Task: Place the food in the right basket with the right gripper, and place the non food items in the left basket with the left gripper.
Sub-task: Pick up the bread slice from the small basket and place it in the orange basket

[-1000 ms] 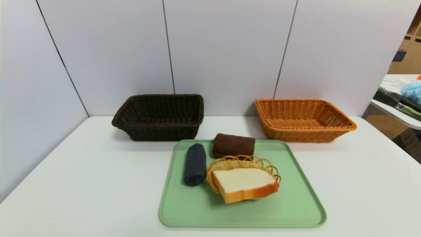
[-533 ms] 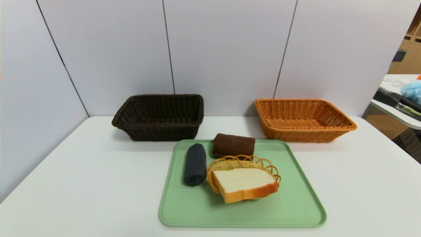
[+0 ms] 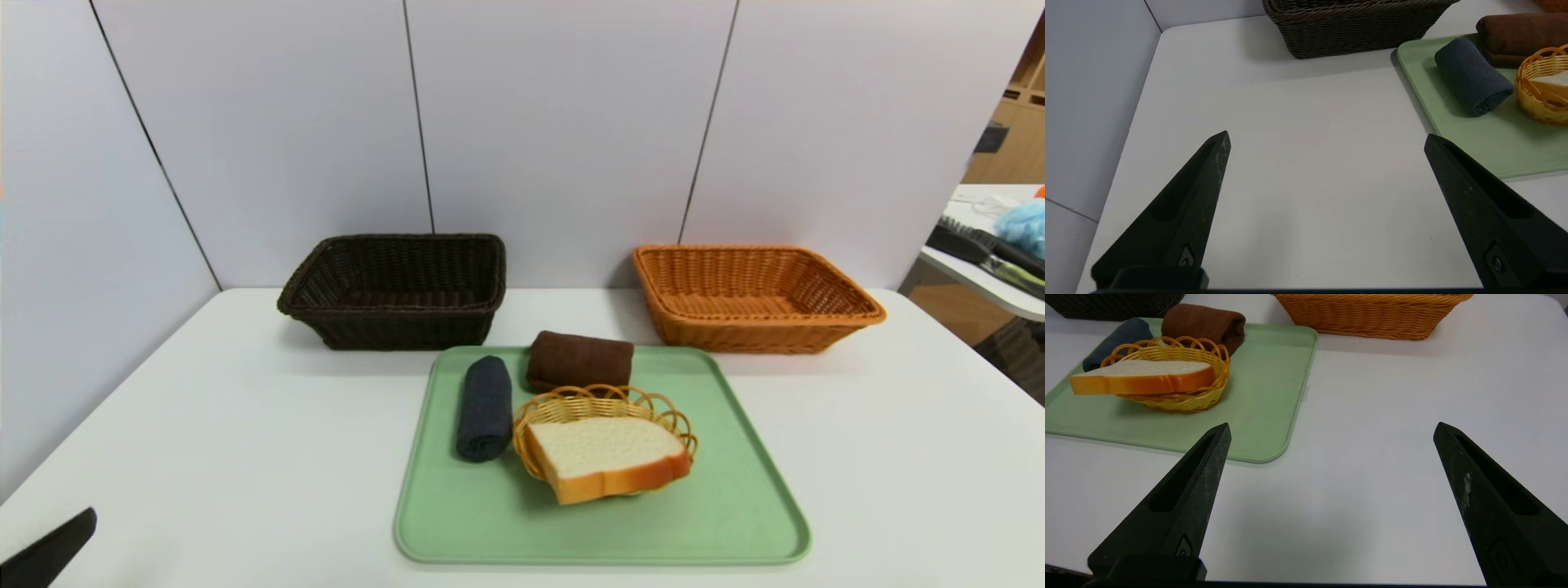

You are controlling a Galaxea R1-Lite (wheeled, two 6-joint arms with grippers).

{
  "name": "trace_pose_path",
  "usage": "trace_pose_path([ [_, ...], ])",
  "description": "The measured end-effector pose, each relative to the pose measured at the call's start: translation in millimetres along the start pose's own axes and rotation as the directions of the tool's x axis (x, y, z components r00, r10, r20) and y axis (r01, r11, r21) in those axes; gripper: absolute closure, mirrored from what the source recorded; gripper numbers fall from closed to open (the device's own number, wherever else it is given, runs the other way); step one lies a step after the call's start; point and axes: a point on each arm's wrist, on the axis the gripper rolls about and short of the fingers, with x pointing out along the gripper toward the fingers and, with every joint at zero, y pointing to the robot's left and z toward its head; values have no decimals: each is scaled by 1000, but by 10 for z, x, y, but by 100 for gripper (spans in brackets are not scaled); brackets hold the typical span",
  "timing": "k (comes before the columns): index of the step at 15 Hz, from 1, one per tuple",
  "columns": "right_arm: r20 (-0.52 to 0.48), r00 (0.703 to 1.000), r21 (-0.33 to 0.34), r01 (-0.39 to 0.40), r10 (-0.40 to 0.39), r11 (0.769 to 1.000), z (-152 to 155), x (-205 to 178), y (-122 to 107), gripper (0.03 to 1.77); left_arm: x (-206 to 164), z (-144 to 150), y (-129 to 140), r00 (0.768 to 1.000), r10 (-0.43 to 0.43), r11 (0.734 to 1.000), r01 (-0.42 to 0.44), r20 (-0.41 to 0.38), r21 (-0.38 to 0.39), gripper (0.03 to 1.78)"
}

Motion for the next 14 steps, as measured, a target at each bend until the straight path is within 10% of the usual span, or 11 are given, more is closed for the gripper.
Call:
trace_pose_path([
  [14,-162,977,-31,-143,136,989,398,549,-36,9,817,501,-117,929,-335,941,338,-156,-3,12],
])
